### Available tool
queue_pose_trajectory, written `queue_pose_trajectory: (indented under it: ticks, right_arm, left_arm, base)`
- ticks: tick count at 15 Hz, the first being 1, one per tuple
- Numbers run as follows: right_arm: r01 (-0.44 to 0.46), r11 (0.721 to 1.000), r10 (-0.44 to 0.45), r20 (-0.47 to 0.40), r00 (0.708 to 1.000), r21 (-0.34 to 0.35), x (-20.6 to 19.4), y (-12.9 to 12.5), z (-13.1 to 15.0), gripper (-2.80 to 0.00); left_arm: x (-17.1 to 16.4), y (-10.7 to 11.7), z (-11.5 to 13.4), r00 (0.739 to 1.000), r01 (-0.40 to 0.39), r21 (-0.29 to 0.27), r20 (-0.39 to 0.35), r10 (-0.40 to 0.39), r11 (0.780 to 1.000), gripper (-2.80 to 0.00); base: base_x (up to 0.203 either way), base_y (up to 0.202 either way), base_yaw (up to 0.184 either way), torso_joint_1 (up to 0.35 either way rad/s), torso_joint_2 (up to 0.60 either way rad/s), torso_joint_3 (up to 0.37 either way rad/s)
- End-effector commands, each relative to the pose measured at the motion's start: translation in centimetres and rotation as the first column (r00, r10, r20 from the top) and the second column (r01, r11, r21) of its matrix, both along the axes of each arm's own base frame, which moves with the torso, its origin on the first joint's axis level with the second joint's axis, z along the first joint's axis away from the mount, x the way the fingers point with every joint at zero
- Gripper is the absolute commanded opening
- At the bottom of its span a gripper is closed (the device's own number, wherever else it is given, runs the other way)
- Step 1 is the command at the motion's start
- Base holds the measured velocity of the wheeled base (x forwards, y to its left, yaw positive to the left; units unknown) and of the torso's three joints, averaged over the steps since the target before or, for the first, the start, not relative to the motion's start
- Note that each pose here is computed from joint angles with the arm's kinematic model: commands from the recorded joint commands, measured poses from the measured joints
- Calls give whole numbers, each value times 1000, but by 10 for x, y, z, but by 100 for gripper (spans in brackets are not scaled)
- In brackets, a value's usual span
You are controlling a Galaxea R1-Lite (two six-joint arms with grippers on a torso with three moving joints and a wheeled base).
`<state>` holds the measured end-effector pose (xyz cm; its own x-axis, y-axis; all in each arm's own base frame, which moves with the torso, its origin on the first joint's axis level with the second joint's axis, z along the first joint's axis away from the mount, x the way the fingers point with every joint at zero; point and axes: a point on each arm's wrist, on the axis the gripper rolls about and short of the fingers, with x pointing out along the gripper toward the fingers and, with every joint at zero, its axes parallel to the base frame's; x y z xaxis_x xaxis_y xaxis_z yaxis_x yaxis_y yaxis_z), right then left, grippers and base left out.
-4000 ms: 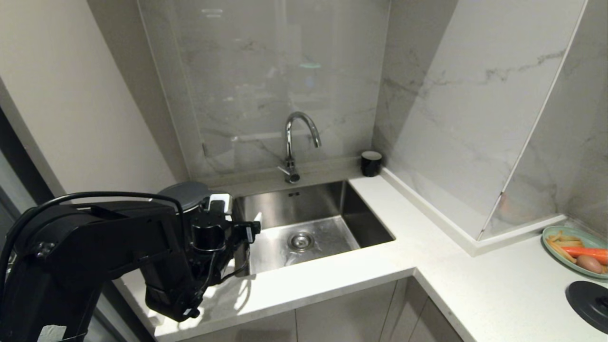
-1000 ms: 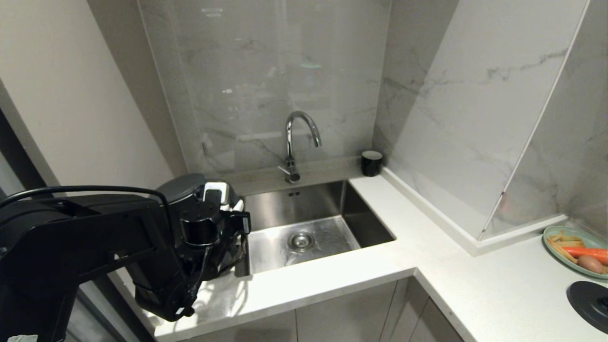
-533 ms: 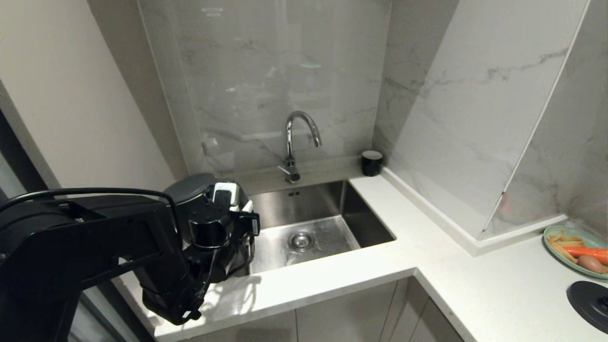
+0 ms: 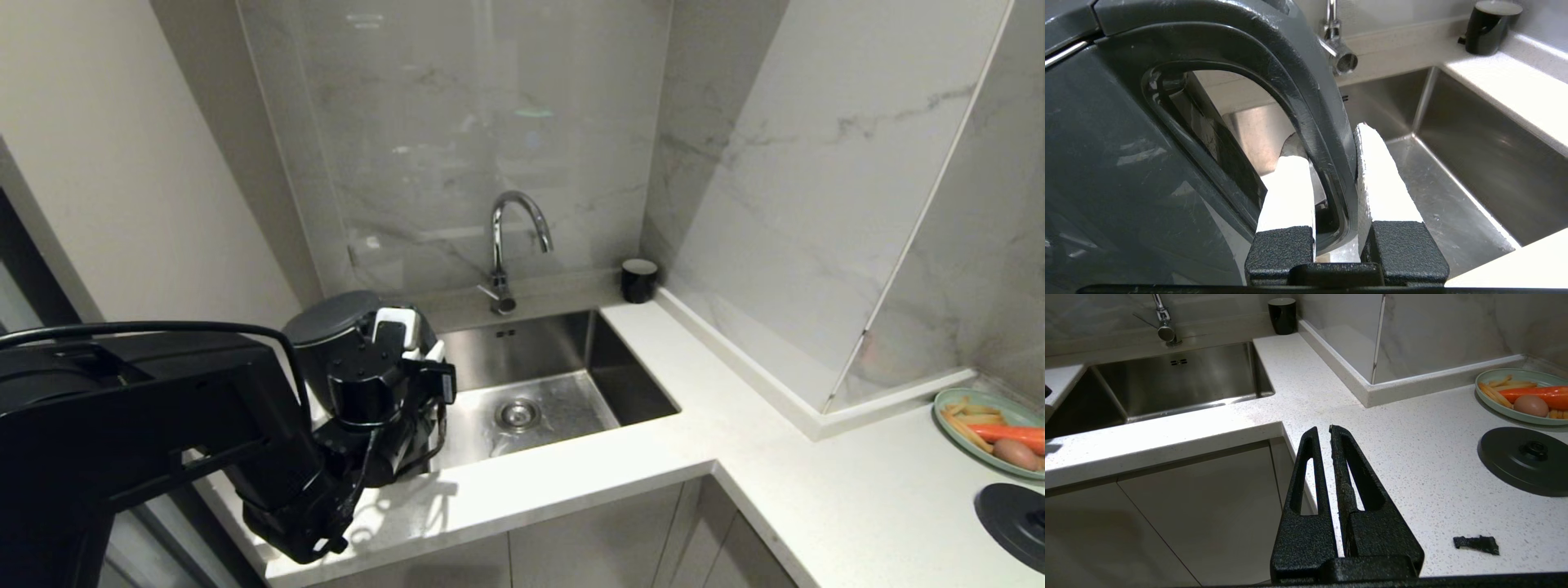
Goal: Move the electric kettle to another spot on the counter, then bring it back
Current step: Grab the kettle, then place it on the power base
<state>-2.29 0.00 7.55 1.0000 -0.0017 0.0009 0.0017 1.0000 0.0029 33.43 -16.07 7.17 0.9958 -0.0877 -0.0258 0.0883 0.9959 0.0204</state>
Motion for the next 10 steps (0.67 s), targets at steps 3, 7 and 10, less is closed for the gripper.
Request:
queue_pose_trajectory:
  ticks: [3, 7, 10]
  right_arm:
    - [0, 1000, 0, -1, 1000, 0, 0, 0, 0, -280]
    - [0, 1000, 0, -1, 1000, 0, 0, 0, 0, -280]
    - [0, 1000, 0, -1, 1000, 0, 0, 0, 0, -280]
  left_arm:
    - [-2, -2, 5, 1000, 4, 3, 13, -4, 1000, -280]
    - [-2, -2, 5, 1000, 4, 3, 15, -4, 1000, -280]
    - [-2, -5, 6, 1000, 13, 2, 19, -13, 1000, -280]
  base:
    - [0, 0, 0, 36, -70, -48]
    - [0, 0, 0, 115, -265, -137]
    - [0, 0, 0, 30, -71, -42]
